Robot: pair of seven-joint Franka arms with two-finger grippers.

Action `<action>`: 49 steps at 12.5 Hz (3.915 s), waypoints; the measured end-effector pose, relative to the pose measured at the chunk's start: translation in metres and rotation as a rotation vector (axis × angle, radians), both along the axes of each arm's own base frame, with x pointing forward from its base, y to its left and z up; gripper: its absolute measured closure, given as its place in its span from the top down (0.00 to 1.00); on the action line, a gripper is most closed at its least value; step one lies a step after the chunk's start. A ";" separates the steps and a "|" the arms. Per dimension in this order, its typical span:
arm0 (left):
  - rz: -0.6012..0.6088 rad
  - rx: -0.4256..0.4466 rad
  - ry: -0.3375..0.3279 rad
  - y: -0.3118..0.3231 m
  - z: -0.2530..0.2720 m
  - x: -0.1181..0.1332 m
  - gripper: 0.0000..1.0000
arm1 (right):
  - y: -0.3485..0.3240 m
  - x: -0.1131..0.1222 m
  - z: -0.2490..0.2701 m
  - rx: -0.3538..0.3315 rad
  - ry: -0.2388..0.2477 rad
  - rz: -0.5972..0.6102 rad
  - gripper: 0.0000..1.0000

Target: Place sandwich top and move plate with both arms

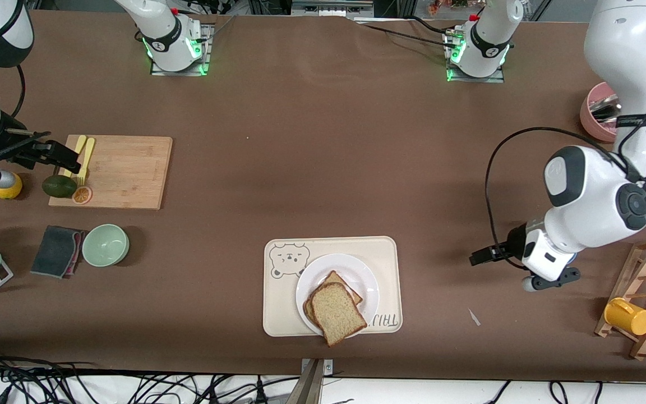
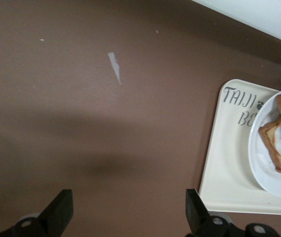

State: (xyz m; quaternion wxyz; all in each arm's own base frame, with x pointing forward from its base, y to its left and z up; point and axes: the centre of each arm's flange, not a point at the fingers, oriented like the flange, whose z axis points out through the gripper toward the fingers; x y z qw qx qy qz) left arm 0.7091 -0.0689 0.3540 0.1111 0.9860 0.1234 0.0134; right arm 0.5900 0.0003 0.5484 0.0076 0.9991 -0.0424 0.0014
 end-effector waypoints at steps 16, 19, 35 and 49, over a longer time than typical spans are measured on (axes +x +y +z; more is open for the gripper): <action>0.013 0.285 0.030 0.121 0.166 -0.061 1.00 | 0.000 0.000 -0.001 0.001 0.001 0.001 1.00; 0.013 0.296 0.033 0.122 0.206 -0.084 1.00 | 0.000 0.000 -0.001 0.001 0.001 0.000 1.00; -0.152 0.213 0.121 0.093 0.206 -0.128 1.00 | -0.002 0.001 -0.002 0.000 0.003 -0.004 1.00; -0.149 0.227 0.031 0.088 0.235 -0.145 1.00 | -0.003 0.001 -0.004 0.000 0.006 -0.004 1.00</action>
